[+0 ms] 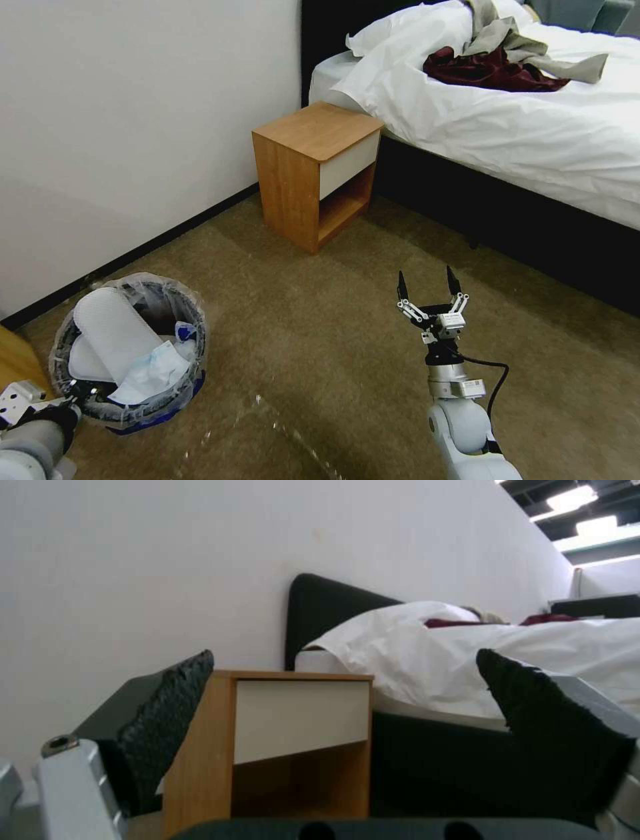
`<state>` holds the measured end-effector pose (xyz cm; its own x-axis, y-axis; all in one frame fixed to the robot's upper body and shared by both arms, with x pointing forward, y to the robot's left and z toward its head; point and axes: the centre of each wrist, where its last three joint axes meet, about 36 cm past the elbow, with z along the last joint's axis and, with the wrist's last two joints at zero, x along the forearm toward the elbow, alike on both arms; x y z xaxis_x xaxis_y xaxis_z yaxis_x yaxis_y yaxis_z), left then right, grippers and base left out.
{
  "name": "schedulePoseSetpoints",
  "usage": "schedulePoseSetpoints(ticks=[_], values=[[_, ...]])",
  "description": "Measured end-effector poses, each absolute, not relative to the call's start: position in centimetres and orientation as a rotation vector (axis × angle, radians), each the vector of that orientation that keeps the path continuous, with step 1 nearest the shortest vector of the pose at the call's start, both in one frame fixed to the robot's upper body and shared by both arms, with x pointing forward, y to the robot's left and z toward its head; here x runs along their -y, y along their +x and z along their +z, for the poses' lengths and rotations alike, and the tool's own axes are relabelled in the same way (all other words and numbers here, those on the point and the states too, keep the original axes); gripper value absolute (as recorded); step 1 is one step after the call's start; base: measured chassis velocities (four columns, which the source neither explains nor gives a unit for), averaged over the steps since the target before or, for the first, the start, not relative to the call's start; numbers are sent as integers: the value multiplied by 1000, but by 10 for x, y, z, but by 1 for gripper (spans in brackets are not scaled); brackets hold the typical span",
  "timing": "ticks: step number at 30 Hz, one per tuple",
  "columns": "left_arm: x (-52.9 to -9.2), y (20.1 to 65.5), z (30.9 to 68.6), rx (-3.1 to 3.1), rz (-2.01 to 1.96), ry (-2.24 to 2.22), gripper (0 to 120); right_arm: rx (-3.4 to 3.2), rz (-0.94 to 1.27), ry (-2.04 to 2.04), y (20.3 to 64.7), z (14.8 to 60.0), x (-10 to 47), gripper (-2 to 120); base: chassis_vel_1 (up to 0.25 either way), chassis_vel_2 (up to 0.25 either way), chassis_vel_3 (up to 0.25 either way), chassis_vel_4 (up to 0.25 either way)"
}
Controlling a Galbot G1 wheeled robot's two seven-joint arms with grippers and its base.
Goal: Pick up the trash bin and place the garbage on the floor into it.
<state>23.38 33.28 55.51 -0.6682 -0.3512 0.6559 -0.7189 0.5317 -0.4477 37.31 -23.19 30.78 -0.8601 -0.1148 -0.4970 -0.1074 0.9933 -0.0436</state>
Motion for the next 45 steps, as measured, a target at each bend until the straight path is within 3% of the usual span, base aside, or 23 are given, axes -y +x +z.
schedulePoseSetpoints(ticks=[17, 45], values=[[-331, 235, 554, 2276, 991, 860, 0, -2616, -3, -181, 374, 300, 226, 100, -198, 206, 201, -194], [-334, 237, 549, 2270, 971, 868, 0, -2622, -21, -77, 386, 299, 229, 100, -10, 8, 10, -10]])
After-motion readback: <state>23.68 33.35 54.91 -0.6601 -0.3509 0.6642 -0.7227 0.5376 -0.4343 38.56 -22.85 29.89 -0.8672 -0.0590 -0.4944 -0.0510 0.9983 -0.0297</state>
